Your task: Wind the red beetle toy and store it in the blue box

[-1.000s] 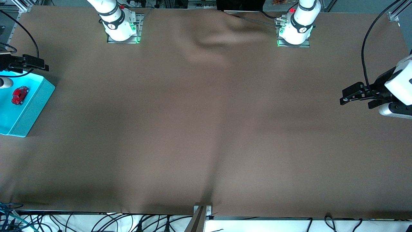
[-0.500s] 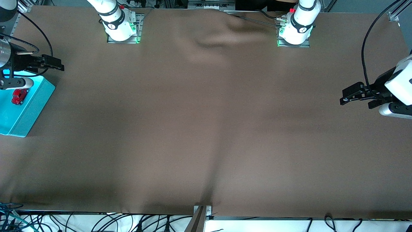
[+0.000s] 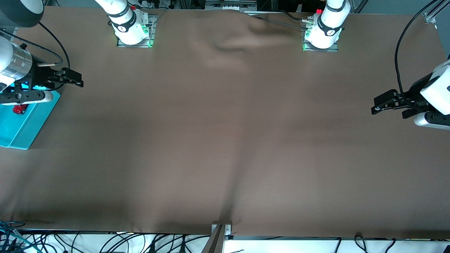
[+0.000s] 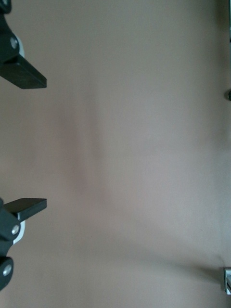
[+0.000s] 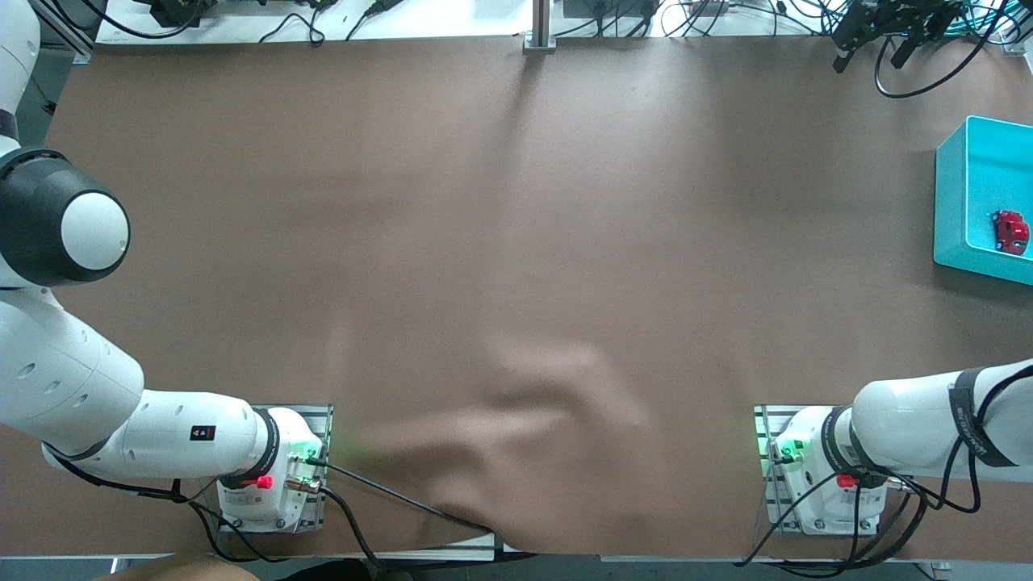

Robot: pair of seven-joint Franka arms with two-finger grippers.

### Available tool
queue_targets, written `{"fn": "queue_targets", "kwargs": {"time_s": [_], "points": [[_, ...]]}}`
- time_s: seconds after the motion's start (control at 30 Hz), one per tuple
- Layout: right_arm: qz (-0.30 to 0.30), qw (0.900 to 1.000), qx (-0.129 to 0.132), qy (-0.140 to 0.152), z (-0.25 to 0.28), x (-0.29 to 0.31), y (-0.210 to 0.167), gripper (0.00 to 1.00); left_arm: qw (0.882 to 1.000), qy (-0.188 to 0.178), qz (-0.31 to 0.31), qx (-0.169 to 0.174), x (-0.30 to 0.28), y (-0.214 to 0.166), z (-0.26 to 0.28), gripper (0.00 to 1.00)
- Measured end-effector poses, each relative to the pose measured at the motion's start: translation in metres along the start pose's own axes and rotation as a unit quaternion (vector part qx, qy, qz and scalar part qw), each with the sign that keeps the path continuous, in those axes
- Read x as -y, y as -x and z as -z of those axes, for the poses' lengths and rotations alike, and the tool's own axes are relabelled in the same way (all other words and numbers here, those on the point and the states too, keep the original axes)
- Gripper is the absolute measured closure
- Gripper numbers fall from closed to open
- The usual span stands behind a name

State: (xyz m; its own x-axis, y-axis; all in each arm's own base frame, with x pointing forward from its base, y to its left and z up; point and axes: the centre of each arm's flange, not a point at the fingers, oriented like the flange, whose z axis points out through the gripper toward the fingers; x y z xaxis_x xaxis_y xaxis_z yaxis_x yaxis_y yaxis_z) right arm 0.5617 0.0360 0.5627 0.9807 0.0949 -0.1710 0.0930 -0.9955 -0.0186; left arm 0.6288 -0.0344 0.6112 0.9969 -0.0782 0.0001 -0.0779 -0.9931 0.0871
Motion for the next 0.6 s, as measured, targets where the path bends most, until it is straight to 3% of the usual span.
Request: {"fn": "queue_targets", "kwargs": {"time_s": [0.6], "points": [[0.002,1.000,-0.026,0.012,0.020,0.036,0.015,0.00,1.000,0.000,0.000,0.000,0.000,0.000,0.000,0.00]]}}
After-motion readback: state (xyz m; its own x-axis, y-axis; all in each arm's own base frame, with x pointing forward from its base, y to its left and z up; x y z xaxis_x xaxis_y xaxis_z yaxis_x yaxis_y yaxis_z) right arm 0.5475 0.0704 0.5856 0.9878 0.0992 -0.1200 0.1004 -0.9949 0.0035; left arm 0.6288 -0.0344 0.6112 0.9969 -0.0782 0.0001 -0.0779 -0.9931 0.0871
